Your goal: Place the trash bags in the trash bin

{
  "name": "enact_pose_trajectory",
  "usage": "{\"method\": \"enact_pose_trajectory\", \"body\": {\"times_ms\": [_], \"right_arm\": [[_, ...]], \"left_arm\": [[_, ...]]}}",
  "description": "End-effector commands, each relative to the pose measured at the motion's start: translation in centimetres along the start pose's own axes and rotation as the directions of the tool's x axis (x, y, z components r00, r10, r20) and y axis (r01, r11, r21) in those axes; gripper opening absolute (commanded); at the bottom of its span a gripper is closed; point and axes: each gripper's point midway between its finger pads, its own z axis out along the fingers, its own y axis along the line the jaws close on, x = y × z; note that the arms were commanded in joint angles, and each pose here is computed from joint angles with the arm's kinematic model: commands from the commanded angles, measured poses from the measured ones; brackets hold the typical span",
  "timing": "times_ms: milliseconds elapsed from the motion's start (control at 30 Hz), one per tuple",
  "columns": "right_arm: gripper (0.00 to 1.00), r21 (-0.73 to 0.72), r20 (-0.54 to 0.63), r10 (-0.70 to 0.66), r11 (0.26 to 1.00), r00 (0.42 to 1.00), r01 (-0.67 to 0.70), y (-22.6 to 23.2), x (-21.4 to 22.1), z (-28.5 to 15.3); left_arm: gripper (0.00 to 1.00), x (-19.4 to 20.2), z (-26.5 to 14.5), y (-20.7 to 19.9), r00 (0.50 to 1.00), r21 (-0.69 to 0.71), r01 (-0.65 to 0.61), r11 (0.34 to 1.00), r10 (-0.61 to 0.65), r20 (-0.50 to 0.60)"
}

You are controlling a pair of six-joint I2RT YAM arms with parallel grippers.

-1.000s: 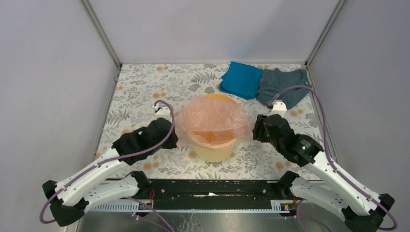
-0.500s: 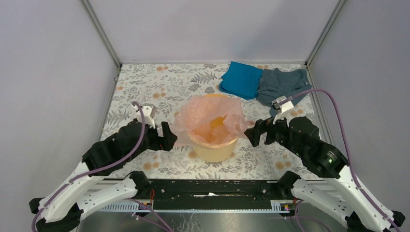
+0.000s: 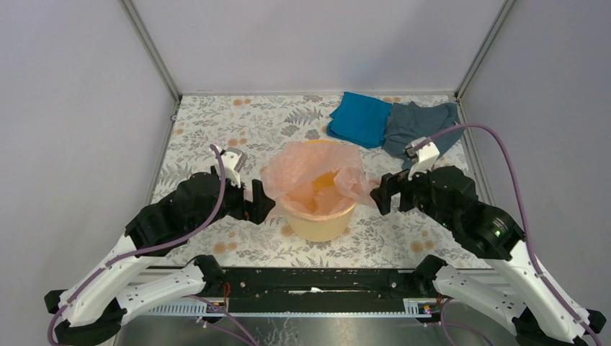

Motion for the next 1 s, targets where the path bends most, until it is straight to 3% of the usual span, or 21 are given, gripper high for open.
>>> {"method": "enact_pose_trajectory", "body": {"times_ms": [0, 167, 333, 433, 567, 767, 967], "right_arm": [[1.00, 0.088, -0.054, 0.060, 0.995, 0.997, -0.055, -1.7, 1.7, -2.3], [1.00, -0.061, -0.018, 0.057, 0.996, 0.998, -0.058, 0.6, 0.6, -4.0], [1.00, -0.239, 0.086, -0.024, 0.970, 0.996, 0.044, 4.0, -3.3, -4.3], [1.00, -0.234, 0.137, -0.065, 0.967, 0.988, 0.096, 4.3, -5.3, -3.0], [1.00, -0.183, 0.174, -0.094, 0.975, 0.980, 0.126, 4.1, -7.0, -0.2], [1.00, -0.052, 0.202, -0.182, 0.979, 0.962, 0.196, 2.5, -8.4, 3.8], [1.00, -0.200, 0.217, -0.345, 0.900, 0.913, 0.387, 5.3, -7.5, 6.0]], "left_arm": [[0.99, -2.7, -1.5, -3.1, 0.993, 0.175, -0.087, 0.981, 0.071, 0.095], [0.99, -2.7, -1.3, -3.1, 0.983, 0.184, -0.170, 0.968, 0.153, 0.104], [0.95, -2.2, 0.6, -2.1, 0.972, 0.117, -0.231, 0.966, 0.225, 0.064], [0.90, -2.4, 1.3, -1.6, 0.970, 0.079, -0.241, 0.967, 0.238, 0.049], [0.77, -2.8, 1.5, -1.1, 0.970, 0.039, -0.242, 0.970, 0.240, 0.050], [0.48, -4.4, 1.2, -0.7, 0.965, -0.006, -0.245, 0.969, 0.245, 0.091], [0.24, -5.5, 1.8, -1.9, 0.954, 0.031, -0.280, 0.960, 0.274, 0.119]]}}
